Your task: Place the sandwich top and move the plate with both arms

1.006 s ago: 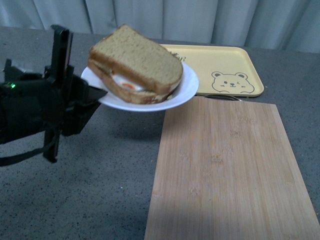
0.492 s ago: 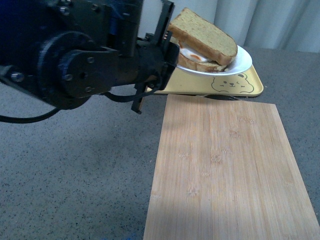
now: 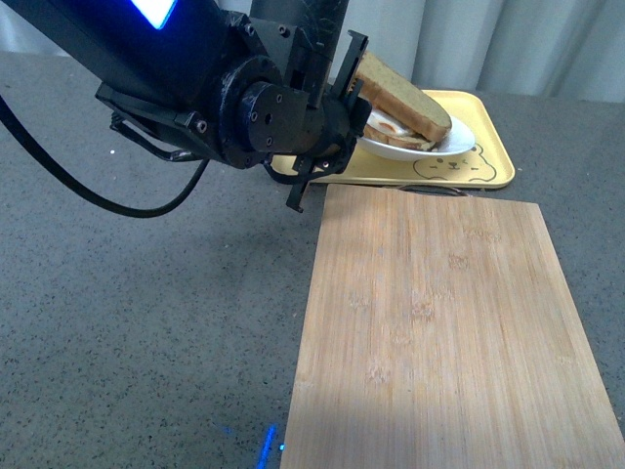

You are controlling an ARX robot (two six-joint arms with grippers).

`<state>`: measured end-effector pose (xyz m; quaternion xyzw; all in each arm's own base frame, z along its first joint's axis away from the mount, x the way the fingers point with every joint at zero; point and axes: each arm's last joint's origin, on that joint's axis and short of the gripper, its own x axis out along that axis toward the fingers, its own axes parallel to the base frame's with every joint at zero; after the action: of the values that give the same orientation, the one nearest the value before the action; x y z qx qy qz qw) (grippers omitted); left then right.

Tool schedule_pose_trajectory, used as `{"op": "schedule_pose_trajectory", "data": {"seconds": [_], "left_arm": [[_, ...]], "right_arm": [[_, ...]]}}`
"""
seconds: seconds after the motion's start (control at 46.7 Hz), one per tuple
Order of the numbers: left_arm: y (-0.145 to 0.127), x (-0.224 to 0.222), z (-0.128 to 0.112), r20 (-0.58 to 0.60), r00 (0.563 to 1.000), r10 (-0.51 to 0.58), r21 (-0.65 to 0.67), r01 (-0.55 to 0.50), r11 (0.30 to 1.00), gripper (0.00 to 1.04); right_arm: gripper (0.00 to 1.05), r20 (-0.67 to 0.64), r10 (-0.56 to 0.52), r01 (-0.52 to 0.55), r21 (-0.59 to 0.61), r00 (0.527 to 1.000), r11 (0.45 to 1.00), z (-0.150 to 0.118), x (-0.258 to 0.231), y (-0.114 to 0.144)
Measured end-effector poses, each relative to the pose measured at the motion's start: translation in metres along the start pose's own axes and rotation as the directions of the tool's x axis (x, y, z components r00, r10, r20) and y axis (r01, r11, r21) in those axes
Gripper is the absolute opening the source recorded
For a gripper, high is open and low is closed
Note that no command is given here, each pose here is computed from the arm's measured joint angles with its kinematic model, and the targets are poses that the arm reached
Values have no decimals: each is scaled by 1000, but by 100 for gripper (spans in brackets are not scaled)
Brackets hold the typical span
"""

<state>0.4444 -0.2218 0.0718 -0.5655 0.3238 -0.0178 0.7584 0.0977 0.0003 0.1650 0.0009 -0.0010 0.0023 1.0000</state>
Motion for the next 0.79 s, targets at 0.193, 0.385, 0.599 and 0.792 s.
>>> {"op": "schedule_pose_trajectory", "data": {"seconds": [0.193, 0.385, 0.599, 0.792], "left_arm": [[1, 0, 1, -4, 1000, 29, 17, -29, 999, 10], [2, -13, 2, -7, 999, 50, 71, -50, 996, 38], [-11, -43, 5, 55, 997, 56, 253, -68, 965, 72], [-7, -79, 2, 297, 954, -36, 666, -180, 724, 93]], "right_arm": [[95, 0, 0, 0, 0, 1000, 1000, 0, 0, 0], [95, 0, 0, 0, 0, 1000, 1000, 0, 0, 0], [95, 0, 0, 0, 0, 1000, 1000, 0, 0, 0], [95, 0, 0, 0, 0, 1000, 1000, 0, 0, 0]]}}
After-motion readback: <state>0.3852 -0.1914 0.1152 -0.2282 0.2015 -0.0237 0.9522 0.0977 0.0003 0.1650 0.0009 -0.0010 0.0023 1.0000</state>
